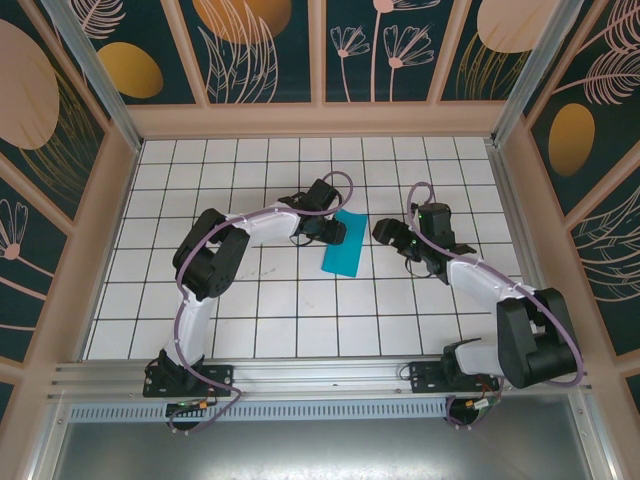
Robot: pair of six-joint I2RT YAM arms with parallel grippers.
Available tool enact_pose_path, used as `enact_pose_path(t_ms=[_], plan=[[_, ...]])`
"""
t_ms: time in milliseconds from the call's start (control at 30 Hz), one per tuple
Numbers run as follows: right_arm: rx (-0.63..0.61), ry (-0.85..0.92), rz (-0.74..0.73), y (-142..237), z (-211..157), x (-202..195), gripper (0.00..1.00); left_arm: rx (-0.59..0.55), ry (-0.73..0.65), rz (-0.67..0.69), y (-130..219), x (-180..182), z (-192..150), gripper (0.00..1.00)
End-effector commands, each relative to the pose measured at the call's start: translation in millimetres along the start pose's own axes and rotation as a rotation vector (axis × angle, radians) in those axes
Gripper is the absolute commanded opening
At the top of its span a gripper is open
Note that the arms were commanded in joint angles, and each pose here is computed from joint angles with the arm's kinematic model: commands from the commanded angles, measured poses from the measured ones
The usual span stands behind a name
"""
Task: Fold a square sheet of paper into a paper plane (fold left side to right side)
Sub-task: First fold in half a square sheet of paper at the center of the table.
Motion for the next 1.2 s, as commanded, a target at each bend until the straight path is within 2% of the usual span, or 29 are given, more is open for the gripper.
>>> enact_pose_path(t_ms=[0,1167], plan=[[0.014,0.008,0.013,-4,-5,-1,0.8,0.008,-0.02,0.053,-24,13,-6,0.48],[0.038,0.015,0.016,-9,-9,-2,0.8,-0.049,-0.084,0.123,0,17,7,0.48]])
Point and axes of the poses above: each hand's point on the last joint's axis, 136 mm out from that joint toward the fingers, its own y axis back along the fingers, its own x axis along the line the jaws close on, z = x × y, the point moved 4 cm from there along y, back along the fingers, and after that the axes turned 9 degrees about y, right-handed, at the moved point
